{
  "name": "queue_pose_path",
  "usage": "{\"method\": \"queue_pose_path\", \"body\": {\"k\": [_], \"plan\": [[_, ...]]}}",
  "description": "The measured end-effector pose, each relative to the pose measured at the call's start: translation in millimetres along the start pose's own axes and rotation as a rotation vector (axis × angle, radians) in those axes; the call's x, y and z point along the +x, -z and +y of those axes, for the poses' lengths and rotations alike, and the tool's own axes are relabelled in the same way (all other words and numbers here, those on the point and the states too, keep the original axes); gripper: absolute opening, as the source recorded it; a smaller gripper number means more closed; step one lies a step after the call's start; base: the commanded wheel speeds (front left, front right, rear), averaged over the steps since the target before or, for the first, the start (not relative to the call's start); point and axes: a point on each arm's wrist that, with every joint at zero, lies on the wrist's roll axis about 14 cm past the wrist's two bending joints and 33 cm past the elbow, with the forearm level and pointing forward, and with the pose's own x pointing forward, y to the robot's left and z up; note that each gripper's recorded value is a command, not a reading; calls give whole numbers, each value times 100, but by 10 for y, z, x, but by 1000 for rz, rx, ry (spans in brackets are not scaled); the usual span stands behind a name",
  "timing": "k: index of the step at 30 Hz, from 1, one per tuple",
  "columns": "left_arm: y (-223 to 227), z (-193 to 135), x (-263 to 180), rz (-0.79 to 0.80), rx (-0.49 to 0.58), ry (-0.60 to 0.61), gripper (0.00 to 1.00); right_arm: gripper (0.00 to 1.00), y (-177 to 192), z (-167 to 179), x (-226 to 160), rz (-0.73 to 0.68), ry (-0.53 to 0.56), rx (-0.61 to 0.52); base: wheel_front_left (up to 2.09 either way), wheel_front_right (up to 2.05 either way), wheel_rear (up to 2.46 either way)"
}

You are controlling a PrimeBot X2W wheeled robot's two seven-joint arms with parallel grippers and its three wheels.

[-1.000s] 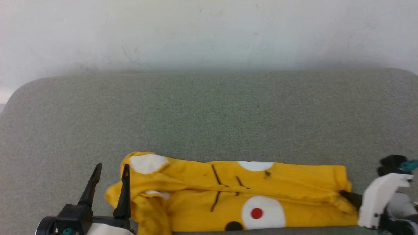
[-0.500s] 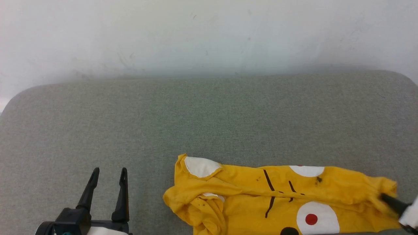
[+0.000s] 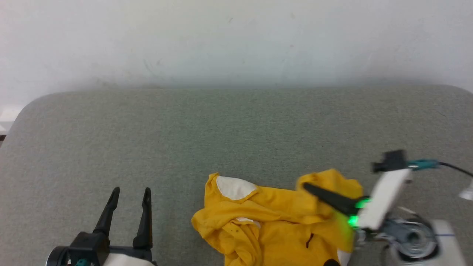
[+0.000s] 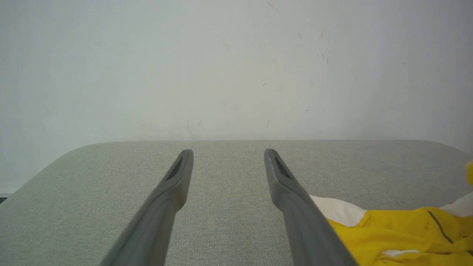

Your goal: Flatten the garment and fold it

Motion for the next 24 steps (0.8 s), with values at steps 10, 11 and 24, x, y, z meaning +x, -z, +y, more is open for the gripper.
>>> {"method": "queue_pose_path", "body": {"k": [10, 11, 24], "plan": [[12, 111, -3, 3, -9, -45, 100, 3, 782, 298, 913, 164, -56, -131, 0, 0, 0], [33, 133, -12, 10, -9, -54, 100, 10, 828, 310, 965, 175, -57, -151, 0, 0, 0], [118, 107, 82, 31, -18, -49, 100, 100, 782, 461, 995, 197, -98, -761, 0, 0, 0]]}}
